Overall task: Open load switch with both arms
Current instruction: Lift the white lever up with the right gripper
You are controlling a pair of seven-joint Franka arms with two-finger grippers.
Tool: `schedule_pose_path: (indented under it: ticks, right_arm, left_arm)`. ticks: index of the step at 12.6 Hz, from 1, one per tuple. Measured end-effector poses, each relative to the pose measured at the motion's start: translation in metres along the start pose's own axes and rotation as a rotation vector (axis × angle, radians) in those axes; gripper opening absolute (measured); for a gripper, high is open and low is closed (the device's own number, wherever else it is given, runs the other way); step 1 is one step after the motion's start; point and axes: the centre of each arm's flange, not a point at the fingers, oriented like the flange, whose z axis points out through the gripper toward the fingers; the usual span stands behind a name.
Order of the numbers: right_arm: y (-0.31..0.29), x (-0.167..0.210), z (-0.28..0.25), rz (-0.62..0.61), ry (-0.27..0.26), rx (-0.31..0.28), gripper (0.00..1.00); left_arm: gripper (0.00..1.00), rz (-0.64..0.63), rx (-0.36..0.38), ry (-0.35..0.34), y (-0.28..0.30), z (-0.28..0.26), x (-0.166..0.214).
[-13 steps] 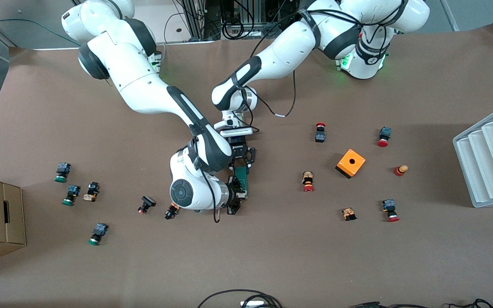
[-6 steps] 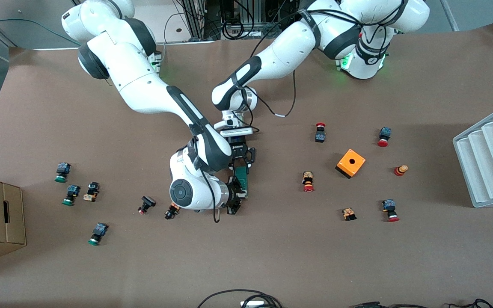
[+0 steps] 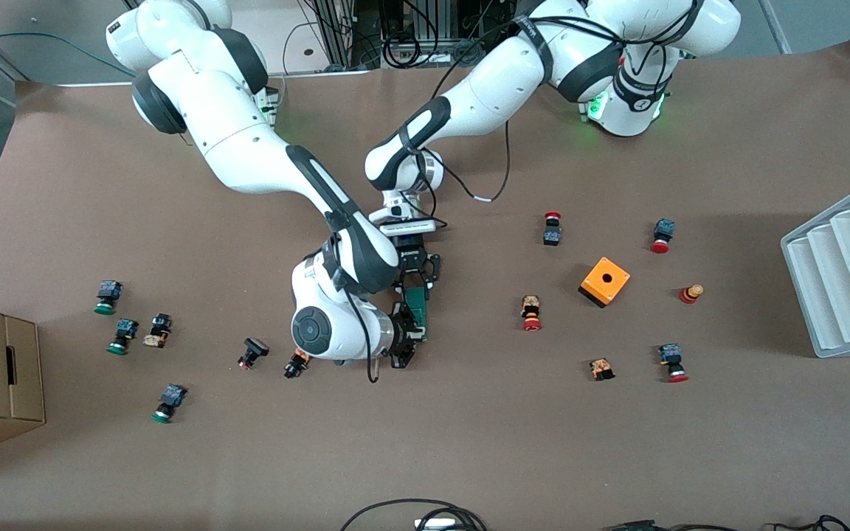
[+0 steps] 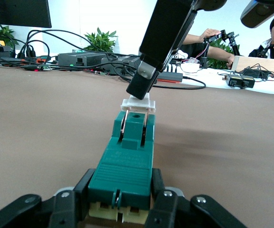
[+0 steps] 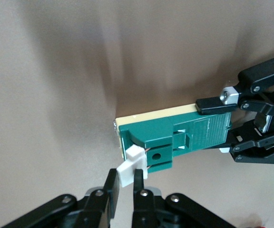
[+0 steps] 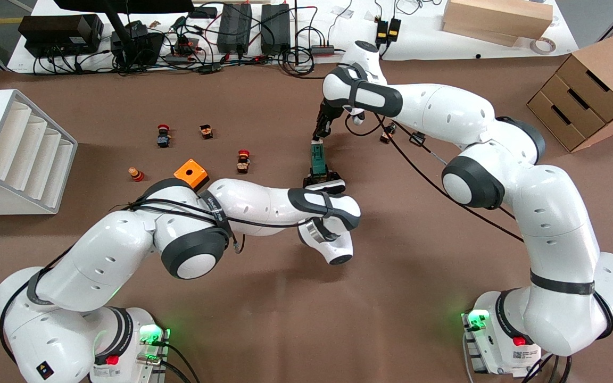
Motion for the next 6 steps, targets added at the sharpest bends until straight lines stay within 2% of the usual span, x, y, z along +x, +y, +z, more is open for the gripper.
schedule_pose_path:
  ticks: [6]
  right_arm:
    - [0.0093, 0.0009, -0.0062, -0.019, 0.006, -0.008, 0.17]
  left_arm:
    - [0.52, 0.002, 0.0, 0.0, 0.0, -0.0001, -0.0001]
